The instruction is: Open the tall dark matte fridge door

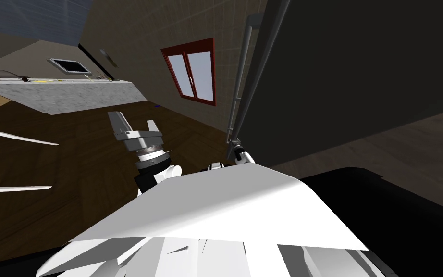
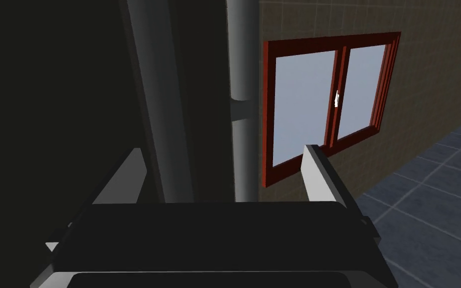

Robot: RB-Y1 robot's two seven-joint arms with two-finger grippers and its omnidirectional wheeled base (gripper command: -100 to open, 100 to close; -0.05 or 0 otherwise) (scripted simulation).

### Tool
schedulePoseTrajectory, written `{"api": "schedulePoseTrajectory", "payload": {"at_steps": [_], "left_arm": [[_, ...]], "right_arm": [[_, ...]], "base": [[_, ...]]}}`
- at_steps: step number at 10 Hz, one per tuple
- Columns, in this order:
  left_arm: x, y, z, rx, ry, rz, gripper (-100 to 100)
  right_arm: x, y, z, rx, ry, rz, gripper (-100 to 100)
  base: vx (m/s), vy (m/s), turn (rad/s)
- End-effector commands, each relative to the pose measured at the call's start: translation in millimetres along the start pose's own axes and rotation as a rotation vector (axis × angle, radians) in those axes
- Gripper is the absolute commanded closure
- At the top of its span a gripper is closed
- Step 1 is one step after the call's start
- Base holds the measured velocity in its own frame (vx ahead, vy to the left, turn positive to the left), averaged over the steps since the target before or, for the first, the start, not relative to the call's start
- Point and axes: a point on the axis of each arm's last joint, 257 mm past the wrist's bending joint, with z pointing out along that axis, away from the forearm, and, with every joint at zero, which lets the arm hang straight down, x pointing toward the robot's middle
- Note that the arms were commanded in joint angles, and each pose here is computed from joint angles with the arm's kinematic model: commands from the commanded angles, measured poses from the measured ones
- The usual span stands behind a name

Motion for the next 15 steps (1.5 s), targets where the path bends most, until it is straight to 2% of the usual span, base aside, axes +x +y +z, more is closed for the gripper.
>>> {"api": "schedulePoseTrajectory", "payload": {"at_steps": [1,2,3,4,5,6,7,8,9,10,11,14,15], "left_arm": [[0.0,0.0,0.0,0.0,0.0,0.0,0],[0.0,0.0,0.0,0.0,0.0,0.0,0],[0.0,0.0,0.0,0.0,0.0,0.0,0],[0.0,0.0,0.0,0.0,0.0,0.0,0],[0.0,0.0,0.0,0.0,0.0,0.0,0],[0.0,0.0,0.0,0.0,0.0,0.0,0],[0.0,0.0,0.0,0.0,0.0,0.0,0],[0.0,0.0,0.0,0.0,0.0,0.0,0],[0.0,0.0,0.0,0.0,0.0,0.0,0],[0.0,0.0,0.0,0.0,0.0,0.0,0],[0.0,0.0,0.0,0.0,0.0,0.0,0],[0.0,0.0,0.0,0.0,0.0,0.0,0],[0.0,0.0,0.0,0.0,0.0,0.0,0]], "right_arm": [[14.4,-8.9,3.6,0.043,0.035,-0.113,-100],[27.0,-14.8,7.2,0.073,0.069,-0.183,-100],[25.6,-16.3,7.1,0.079,0.064,-0.206,-100],[37.1,-22.6,10.1,0.109,0.097,-0.278,-100],[35.4,-24.1,10.0,0.114,0.093,-0.299,-100],[44.7,-31.1,12.4,0.145,0.124,-0.366,-100],[43.7,-32.3,12.4,0.149,0.119,-0.393,-100],[52.3,-39.4,14.3,0.178,0.148,-0.468,-100],[50.4,-40.7,14.2,0.184,0.143,-0.486,-100],[56.3,-46.7,16.1,0.208,0.164,-0.57,-100],[55.6,-49.2,15.6,0.218,0.166,-0.578,-100],[63.2,-64.0,17.4,0.278,0.206,-0.746,-100],[61.6,-65.2,17.2,0.284,0.203,-0.756,-100]], "base": [[0.015,0.004,0.072],[0.01,0.005,0.11],[0.009,0.005,0.058],[0.003,0.005,0.073],[-0.002,0.013,0.046],[0.006,0.015,0.061],[0.003,0.015,0.06],[0.0,0.02,0.077],[0.007,0.016,0.063],[0.002,0.02,0.077],[0.009,0.0,0.002],[-0.004,0.014,0.052],[0.007,0.012,0.042]]}}
